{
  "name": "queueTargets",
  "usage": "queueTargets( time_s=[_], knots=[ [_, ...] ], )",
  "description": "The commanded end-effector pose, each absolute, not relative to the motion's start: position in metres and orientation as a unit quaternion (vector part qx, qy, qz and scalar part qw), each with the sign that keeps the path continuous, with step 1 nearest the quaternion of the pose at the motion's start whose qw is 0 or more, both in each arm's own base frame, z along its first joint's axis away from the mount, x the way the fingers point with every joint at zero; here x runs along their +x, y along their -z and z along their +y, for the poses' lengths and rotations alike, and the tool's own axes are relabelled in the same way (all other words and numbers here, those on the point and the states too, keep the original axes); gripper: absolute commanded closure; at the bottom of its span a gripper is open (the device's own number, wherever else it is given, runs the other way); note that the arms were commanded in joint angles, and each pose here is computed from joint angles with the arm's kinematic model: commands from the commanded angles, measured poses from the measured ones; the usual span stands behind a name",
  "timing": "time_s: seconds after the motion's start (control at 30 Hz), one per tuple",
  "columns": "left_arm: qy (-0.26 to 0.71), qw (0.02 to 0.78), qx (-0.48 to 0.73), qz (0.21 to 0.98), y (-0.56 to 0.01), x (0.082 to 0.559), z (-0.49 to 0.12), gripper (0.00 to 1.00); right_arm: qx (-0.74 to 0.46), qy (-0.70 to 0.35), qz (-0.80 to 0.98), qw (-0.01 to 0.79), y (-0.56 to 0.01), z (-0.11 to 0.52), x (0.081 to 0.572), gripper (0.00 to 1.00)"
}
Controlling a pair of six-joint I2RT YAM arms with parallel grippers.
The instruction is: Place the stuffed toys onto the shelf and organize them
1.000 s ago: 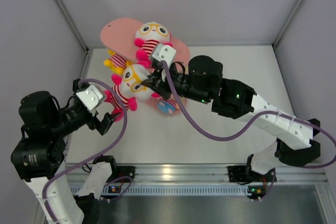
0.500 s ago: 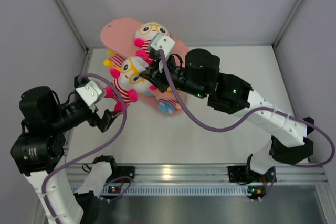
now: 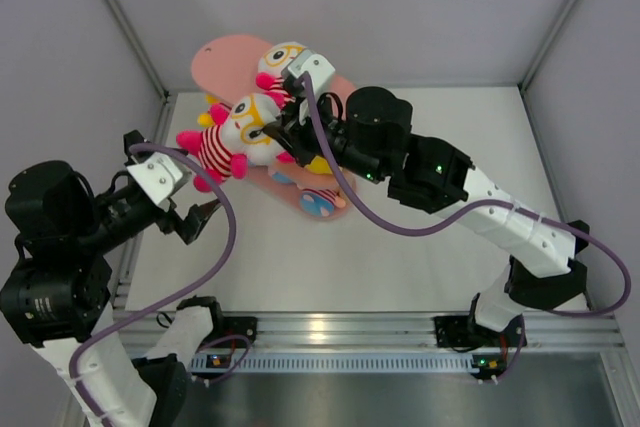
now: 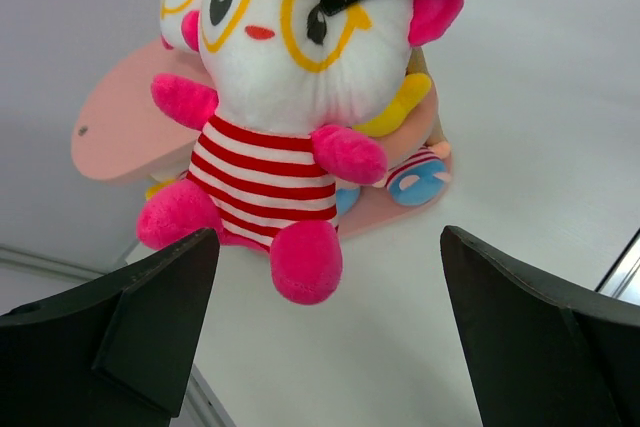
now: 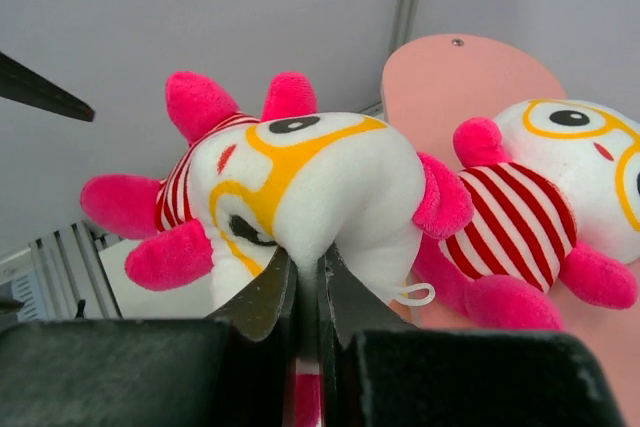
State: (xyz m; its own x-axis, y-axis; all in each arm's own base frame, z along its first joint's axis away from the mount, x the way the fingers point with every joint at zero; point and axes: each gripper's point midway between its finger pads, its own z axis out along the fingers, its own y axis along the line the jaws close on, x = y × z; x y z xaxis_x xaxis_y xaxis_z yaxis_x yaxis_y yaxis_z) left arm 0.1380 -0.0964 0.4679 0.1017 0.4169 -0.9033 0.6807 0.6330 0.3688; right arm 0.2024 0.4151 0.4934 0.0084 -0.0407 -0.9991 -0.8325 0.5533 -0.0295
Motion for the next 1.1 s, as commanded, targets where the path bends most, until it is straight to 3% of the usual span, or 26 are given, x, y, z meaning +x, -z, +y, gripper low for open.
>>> queueTargets(
  time_s=[0.0,0.2,0.47,0.87,0.9,1.03,1.07],
  knots=[
    [0.150,0.586,0.411,0.682,-0.457,0.116,-0.105,0.02,-0.302,-0.328,0.615,0.651,-0.526,0.403,0.212,1.00],
    [0.168,0.585,0.411,0.678,-0.458,0.110,-0.110,0.02,-0.300,-0.326,0.616,0.652,-0.526,0.401,0.213,1.00],
    [0.048,0.538,0.405,0.737,-0.412,0.139,-0.065,0.02,-0.312,-0.339,0.601,0.653,-0.535,0.393,0.204,1.00],
    [0.067,0.541,0.436,0.716,-0.407,0.148,-0.074,0.05,-0.338,-0.370,0.587,0.637,-0.533,0.406,0.192,1.00],
    [0.071,0.539,0.437,0.717,-0.406,0.149,-0.075,0.08,-0.339,-0.370,0.586,0.636,-0.533,0.406,0.191,1.00],
    [0.099,0.541,0.443,0.707,-0.407,0.147,-0.084,0.59,-0.341,-0.372,0.586,0.635,-0.533,0.406,0.191,1.00],
    [0.105,0.544,0.441,0.706,-0.409,0.146,-0.086,0.89,-0.342,-0.373,0.585,0.634,-0.532,0.407,0.190,1.00]
  ],
)
